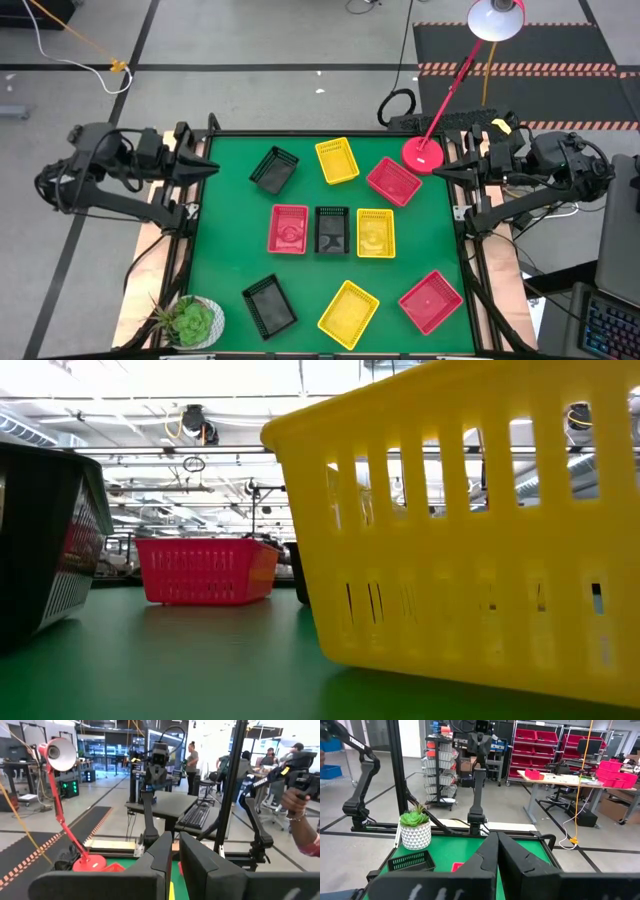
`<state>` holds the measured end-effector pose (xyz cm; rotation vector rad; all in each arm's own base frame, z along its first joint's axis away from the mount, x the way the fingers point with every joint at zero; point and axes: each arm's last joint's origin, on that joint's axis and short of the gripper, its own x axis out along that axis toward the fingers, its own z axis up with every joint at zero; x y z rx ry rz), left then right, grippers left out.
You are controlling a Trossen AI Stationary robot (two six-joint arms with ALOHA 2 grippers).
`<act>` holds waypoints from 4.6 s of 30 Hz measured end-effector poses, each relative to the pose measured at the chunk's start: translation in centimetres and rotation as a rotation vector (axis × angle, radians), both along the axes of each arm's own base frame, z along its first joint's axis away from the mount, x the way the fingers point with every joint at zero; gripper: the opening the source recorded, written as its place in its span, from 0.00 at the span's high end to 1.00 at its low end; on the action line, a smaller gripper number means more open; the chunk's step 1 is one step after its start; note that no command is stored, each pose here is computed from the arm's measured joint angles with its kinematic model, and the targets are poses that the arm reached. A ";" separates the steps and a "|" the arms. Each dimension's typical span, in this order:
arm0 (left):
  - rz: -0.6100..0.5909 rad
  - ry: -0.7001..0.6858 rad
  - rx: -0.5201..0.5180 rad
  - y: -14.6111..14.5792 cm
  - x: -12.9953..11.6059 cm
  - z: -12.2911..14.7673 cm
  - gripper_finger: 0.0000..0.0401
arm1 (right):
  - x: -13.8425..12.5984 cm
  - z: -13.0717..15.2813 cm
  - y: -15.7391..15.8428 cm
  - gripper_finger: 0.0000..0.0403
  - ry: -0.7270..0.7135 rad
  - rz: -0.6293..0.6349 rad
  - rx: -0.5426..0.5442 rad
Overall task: Stack baskets by color
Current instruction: Stack the top red bin on top of the middle red bin
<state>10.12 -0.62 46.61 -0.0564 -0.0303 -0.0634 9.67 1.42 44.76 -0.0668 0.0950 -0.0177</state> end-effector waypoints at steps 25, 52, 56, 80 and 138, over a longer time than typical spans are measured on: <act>-0.040 0.018 0.075 -0.4 4.0 0.0 0.91 | 5.0 -0.2 0.9 1.00 0.093 -0.086 -0.013; -0.045 0.150 0.091 -0.6 8.5 -1.9 0.91 | 11.0 -1.6 -2.1 1.00 0.693 -0.310 0.034; -0.046 0.172 0.089 -0.7 9.2 -2.3 0.91 | 11.4 -2.5 -2.5 1.00 0.782 -0.313 0.045; -0.030 0.283 0.078 -1.7 12.7 -4.4 0.91 | 12.6 -4.4 -4.0 1.00 0.880 -0.556 0.266; 0.217 0.478 0.146 -6.3 19.3 -12.3 0.91 | 9.9 -21.2 -12.8 0.82 1.322 -0.878 0.391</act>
